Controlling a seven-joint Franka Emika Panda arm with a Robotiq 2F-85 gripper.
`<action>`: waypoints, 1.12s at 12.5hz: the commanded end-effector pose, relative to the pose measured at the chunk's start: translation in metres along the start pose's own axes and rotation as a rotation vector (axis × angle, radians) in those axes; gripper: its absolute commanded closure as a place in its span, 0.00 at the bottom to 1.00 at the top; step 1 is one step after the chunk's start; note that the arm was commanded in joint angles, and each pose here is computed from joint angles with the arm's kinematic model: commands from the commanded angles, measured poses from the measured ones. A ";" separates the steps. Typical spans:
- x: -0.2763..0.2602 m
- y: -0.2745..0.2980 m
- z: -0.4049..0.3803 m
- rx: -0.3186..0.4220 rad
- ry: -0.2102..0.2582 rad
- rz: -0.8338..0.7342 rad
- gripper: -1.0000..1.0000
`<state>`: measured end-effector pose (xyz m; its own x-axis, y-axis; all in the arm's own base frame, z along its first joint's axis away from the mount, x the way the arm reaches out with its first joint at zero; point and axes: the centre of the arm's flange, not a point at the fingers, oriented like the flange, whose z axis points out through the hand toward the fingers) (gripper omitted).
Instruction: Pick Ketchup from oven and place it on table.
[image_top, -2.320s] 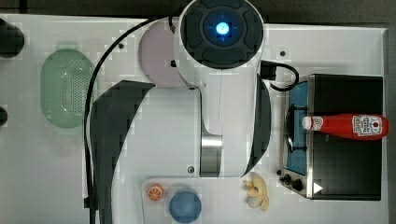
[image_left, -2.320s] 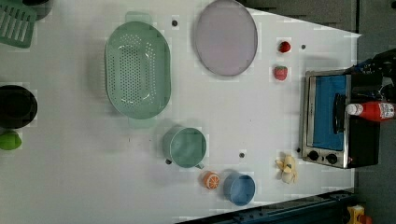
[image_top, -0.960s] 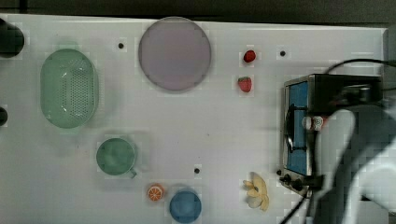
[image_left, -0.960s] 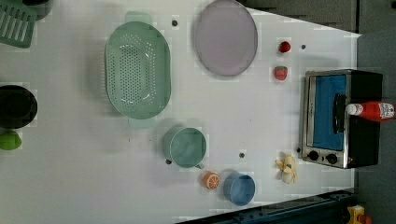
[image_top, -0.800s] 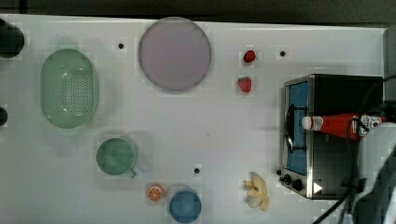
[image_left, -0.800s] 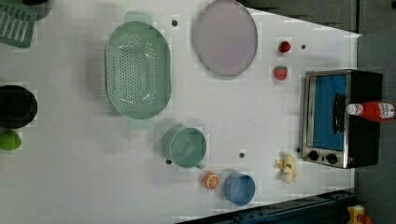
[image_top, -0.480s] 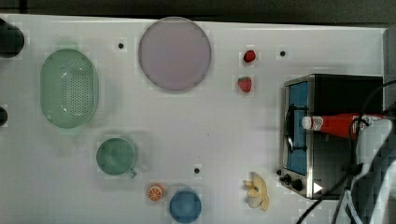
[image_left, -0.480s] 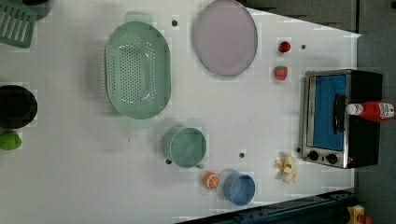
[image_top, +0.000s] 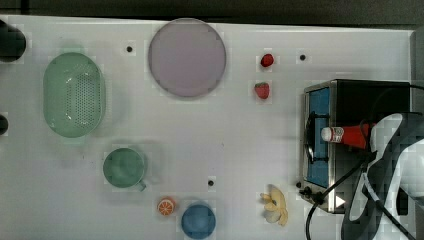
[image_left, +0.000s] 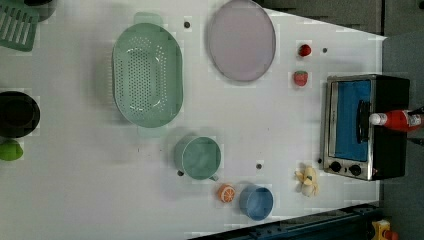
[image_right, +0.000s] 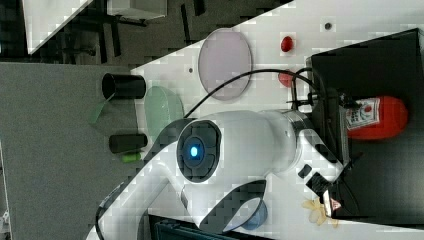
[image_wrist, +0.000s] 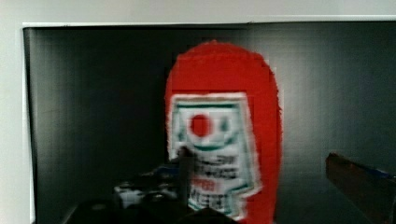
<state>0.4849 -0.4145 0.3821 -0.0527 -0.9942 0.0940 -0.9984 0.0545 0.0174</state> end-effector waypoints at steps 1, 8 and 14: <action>0.011 0.004 0.003 0.043 -0.005 0.023 0.00; 0.009 -0.009 -0.052 0.091 -0.017 0.007 0.37; -0.119 -0.068 -0.192 0.167 -0.079 -0.268 0.37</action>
<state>0.5403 -0.3244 0.5684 0.1141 -0.9920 0.0541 -0.9792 -0.1215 -0.1623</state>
